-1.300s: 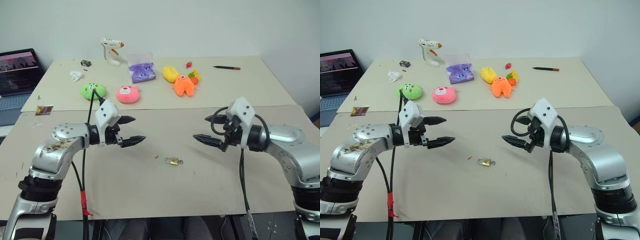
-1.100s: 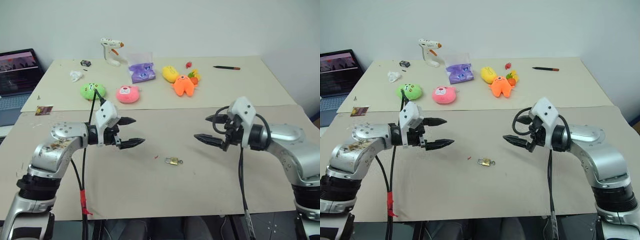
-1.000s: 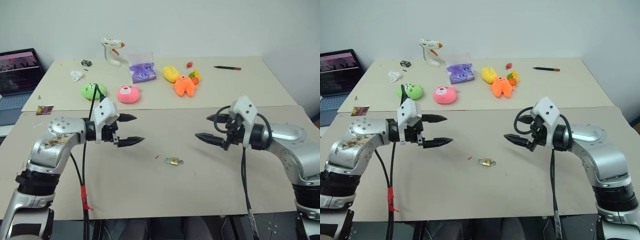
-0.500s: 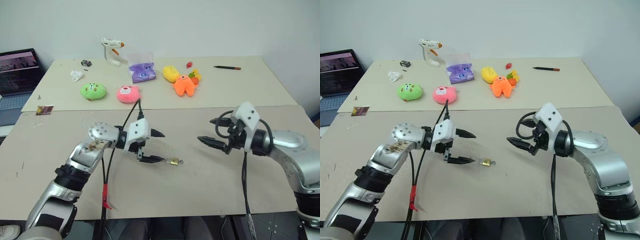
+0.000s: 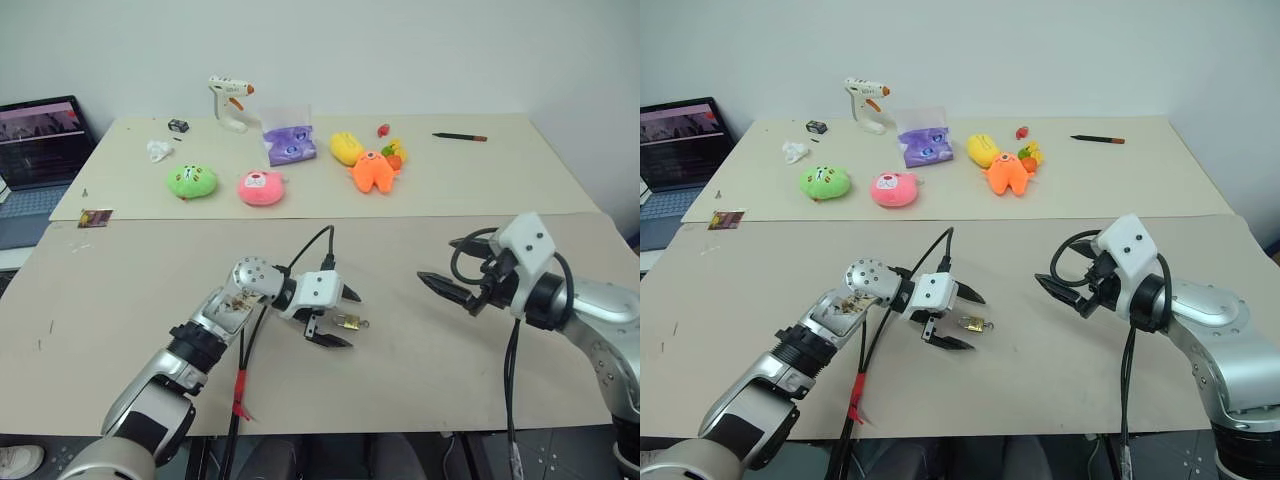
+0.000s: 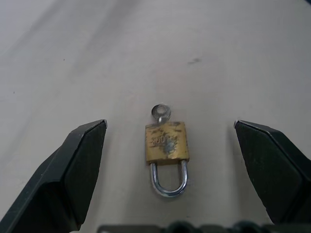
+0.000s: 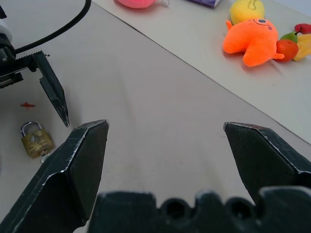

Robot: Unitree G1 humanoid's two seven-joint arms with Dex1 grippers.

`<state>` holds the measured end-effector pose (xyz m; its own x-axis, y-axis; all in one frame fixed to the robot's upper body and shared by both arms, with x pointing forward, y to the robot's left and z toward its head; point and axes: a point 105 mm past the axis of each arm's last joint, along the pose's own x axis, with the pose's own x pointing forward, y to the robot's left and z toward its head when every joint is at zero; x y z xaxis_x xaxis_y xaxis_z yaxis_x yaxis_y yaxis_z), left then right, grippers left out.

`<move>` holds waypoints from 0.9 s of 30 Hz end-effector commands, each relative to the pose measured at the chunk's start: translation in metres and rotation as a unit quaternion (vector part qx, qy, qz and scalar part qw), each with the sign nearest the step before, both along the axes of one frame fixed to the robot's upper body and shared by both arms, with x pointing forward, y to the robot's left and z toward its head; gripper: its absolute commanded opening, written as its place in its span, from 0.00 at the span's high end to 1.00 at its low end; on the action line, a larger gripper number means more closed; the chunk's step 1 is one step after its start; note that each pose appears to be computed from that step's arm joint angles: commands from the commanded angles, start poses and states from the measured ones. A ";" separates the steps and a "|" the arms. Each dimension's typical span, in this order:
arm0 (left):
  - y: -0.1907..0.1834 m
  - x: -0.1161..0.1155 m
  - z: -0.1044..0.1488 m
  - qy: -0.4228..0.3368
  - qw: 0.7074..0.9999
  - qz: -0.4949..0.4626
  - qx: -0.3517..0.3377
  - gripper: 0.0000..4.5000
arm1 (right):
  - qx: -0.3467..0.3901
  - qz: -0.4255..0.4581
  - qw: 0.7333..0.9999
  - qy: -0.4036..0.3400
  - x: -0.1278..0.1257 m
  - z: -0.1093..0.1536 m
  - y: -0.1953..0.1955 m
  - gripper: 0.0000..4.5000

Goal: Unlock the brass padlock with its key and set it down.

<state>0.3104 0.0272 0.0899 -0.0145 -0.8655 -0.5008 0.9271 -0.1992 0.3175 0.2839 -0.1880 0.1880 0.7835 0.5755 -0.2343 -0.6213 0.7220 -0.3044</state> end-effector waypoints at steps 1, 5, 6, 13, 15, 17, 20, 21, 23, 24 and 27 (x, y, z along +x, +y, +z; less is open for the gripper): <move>-0.001 0.004 0.000 -0.013 1.000 -0.003 0.007 0.00 | -0.007 -0.014 0.999 -0.028 -0.006 0.014 -0.005 0.01; -0.002 0.002 -0.004 0.000 1.000 -0.004 0.008 0.16 | -0.011 -0.021 0.999 -0.028 -0.006 0.014 -0.007 0.00; -0.002 0.000 -0.005 0.006 1.000 -0.006 0.010 0.23 | -0.011 -0.021 0.999 -0.028 -0.006 0.014 -0.006 0.00; 0.005 -0.003 -0.011 0.017 0.999 -0.010 0.024 0.81 | -0.023 -0.019 0.999 -0.026 -0.003 0.015 -0.008 0.00; 0.007 -0.001 -0.010 0.018 1.000 -0.004 0.024 0.82 | -0.025 -0.009 0.999 -0.022 -0.003 0.014 -0.004 0.00; 0.007 0.002 -0.004 0.013 1.000 0.003 0.011 0.82 | -0.034 0.006 0.999 -0.014 -0.005 0.011 -0.001 0.00; 0.001 0.015 0.028 0.023 0.997 0.042 -0.063 0.82 | -0.059 0.043 0.997 -0.004 -0.010 0.004 0.009 0.00; -0.001 0.018 0.044 0.040 0.993 0.053 -0.098 0.82 | -0.066 0.052 0.996 -0.009 -0.010 0.005 0.012 0.00; -0.002 0.026 0.084 0.101 0.974 0.084 -0.184 0.82 | -0.075 0.086 0.993 -0.034 -0.011 0.015 0.023 0.00; 0.000 0.028 0.101 0.130 0.963 0.092 -0.215 0.82 | -0.081 0.096 0.991 -0.054 -0.009 0.023 0.027 0.00; 0.016 0.024 0.121 0.223 0.947 0.096 -0.212 0.82 | -0.110 0.116 0.981 -0.112 -0.002 0.046 0.034 0.00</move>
<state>0.3430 0.0327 0.1957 0.0819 -0.9901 -0.1138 0.9966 0.0824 0.0008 0.2824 -0.1570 0.2134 0.6815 0.6860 -0.2550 -0.7028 0.5162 -0.4895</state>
